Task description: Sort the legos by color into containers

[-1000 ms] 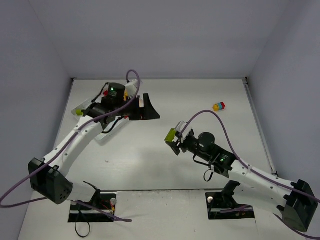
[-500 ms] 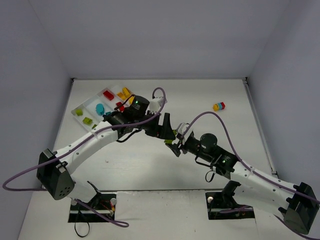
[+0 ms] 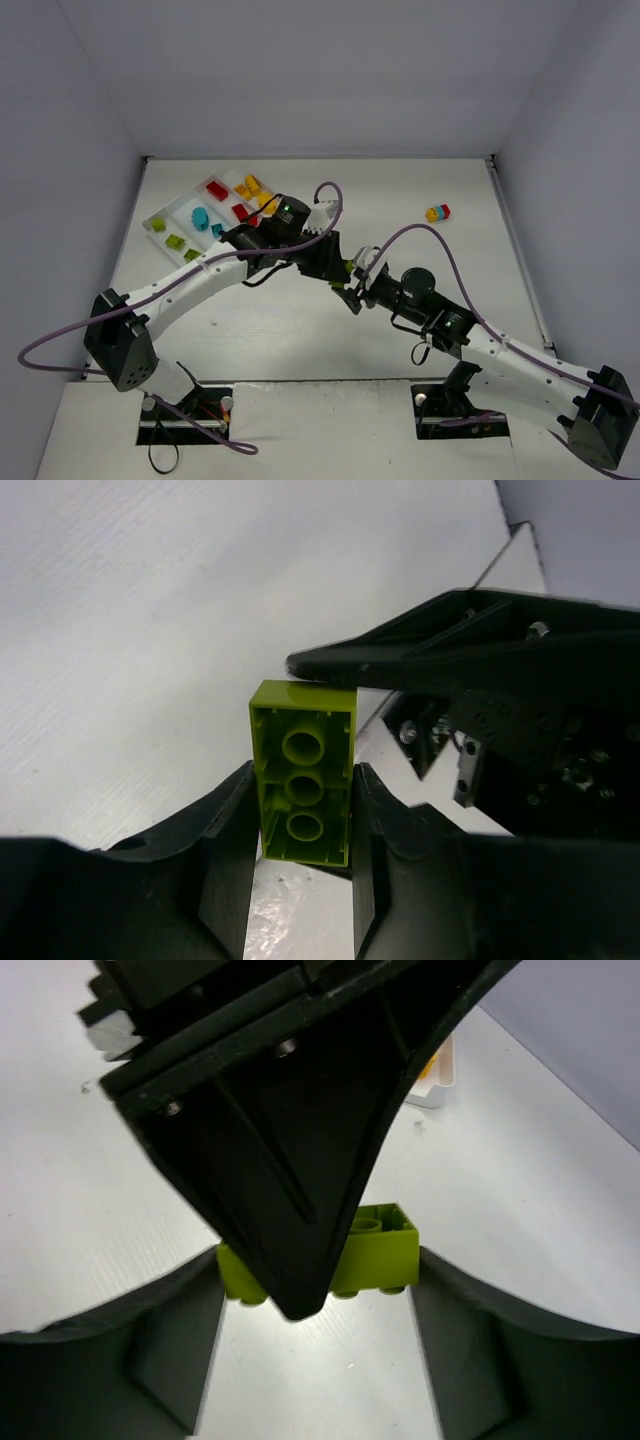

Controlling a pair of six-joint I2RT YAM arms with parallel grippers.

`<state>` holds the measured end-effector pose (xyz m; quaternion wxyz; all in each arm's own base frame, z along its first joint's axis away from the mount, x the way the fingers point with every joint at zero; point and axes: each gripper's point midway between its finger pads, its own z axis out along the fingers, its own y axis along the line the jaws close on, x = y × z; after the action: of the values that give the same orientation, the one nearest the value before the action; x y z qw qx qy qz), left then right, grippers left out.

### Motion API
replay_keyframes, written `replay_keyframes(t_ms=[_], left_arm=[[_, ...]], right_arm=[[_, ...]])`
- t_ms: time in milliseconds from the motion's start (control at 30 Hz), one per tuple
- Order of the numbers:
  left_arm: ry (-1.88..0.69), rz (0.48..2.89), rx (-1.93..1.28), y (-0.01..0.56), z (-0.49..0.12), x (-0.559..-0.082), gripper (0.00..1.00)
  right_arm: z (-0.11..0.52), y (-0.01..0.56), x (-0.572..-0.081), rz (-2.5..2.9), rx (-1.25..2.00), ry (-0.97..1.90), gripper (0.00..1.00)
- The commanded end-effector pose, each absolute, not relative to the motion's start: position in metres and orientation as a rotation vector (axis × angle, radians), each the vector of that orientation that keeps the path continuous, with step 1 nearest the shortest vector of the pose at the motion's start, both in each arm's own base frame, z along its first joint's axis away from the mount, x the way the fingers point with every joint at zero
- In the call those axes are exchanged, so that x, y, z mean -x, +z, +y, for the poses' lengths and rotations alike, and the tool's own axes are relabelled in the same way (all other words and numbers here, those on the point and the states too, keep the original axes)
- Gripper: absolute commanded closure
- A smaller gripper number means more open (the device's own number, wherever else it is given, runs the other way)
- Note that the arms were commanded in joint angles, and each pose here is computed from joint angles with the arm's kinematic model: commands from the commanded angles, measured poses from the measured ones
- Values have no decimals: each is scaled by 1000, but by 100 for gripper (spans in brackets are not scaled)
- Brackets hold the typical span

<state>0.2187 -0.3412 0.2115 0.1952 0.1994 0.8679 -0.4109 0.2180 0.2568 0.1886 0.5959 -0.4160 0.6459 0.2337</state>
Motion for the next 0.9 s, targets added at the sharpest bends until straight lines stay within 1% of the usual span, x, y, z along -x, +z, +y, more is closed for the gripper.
replay_keyframes(t_ms=[0,100,200,233,267,400,433,500,533,567,633,667,800,867], left_arm=[[-1106,2291,-522,250,-333,-241,100],[-1037,2316,-448,245,-310,-256,100],[-931,2352,-296,238,-265,-280,100],[-867,2359,-230,234,-247,-290,100],[-797,2363,-113,234,-215,-304,100],[-479,2373,270,214,-111,-337,99],[-426,2368,356,210,-91,-341,98],[-316,2339,523,202,-44,-355,92],[-278,2325,577,201,-29,-360,90],[-234,2335,631,189,-14,-367,89],[-173,2313,725,184,17,-380,88],[-147,2348,762,167,26,-387,87],[-120,2362,912,139,65,-408,85],[-95,2374,942,127,77,-420,79]], right_arm=[[263,222,-224,1410,897,561,23],[260,221,-228,1433,871,544,7],[255,221,-234,1459,828,514,3],[252,222,-237,1466,808,499,3],[251,222,-238,1473,798,490,3],[243,220,-246,1510,744,449,2],[239,220,-250,1520,721,423,2],[235,216,-255,1547,697,396,2],[235,215,-256,1557,688,389,2],[233,212,-259,1576,681,371,2],[232,211,-261,1588,670,363,2],[232,209,-261,1595,670,360,2],[228,209,-264,1609,641,345,2],[228,210,-264,1607,636,346,2]])
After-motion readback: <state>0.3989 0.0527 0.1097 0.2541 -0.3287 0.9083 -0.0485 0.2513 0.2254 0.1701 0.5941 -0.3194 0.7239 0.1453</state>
